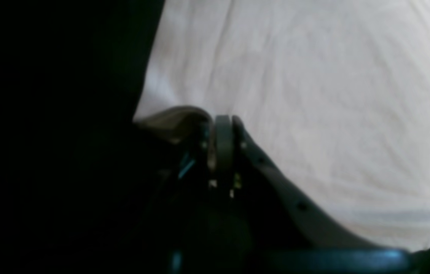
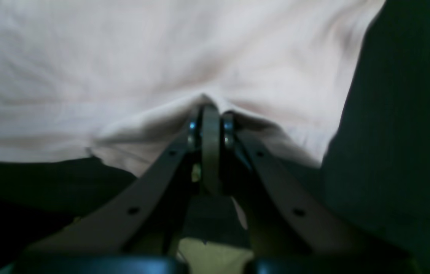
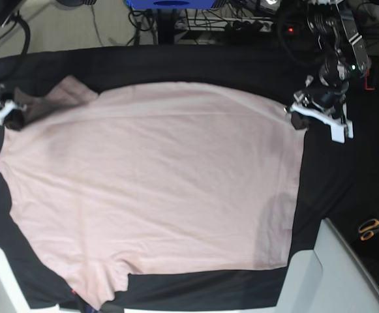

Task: Fold the T-shirt properly
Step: 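Lift the shoulder corners and pull them toward the hem, folding the shirt, then lower the folded edge onto the shirt and open both grippers, then grasp the folded collar edge with both grippers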

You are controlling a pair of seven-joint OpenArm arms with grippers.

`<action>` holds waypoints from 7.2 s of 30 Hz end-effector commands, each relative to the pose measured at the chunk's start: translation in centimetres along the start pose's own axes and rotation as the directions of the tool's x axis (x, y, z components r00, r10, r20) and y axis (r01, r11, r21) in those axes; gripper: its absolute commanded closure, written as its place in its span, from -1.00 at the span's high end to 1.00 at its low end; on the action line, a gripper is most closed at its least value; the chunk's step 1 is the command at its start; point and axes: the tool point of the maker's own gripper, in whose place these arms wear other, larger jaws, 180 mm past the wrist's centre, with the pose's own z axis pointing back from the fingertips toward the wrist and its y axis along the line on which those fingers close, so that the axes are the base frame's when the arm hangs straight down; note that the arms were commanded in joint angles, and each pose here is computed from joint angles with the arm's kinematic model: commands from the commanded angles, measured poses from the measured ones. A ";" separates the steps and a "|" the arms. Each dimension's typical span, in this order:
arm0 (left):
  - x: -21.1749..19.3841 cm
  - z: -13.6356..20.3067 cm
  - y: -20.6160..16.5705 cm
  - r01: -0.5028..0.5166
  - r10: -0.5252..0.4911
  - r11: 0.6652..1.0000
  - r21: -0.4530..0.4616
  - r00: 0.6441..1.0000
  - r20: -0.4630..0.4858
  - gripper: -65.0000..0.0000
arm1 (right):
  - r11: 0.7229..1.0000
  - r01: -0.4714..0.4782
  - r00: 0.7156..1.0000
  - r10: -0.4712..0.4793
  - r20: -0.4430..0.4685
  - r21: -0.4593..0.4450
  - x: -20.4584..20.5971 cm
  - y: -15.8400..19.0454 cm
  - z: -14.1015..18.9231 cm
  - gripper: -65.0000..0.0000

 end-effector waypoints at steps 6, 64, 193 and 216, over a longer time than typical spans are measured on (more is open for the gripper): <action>3.9 -0.5 -1.1 0.018 -0.016 0.999 -0.029 0.997 0.075 -1.00 | 0.999 -0.016 1.000 0.016 0.002 -0.052 2.9 -1.7 -1.2 -0.99; 8.9 -11.0 -4.1 0.139 -0.137 0.989 -0.058 0.990 0.038 -1.00 | 0.979 -0.100 0.981 0.066 0.183 0.179 16.0 4.8 -11.0 -0.99; 0.0 -3.8 2.3 -0.180 0.177 0.984 0.007 0.975 0.136 0.99 | 0.687 0.714 0.651 -0.723 0.229 0.137 4.0 -4.9 -11.7 -1.00; 1.2 -8.9 0.2 -0.283 0.286 0.958 -0.046 0.954 0.090 0.53 | 0.689 0.714 0.655 -0.721 0.226 0.126 3.3 -5.2 -11.5 -1.00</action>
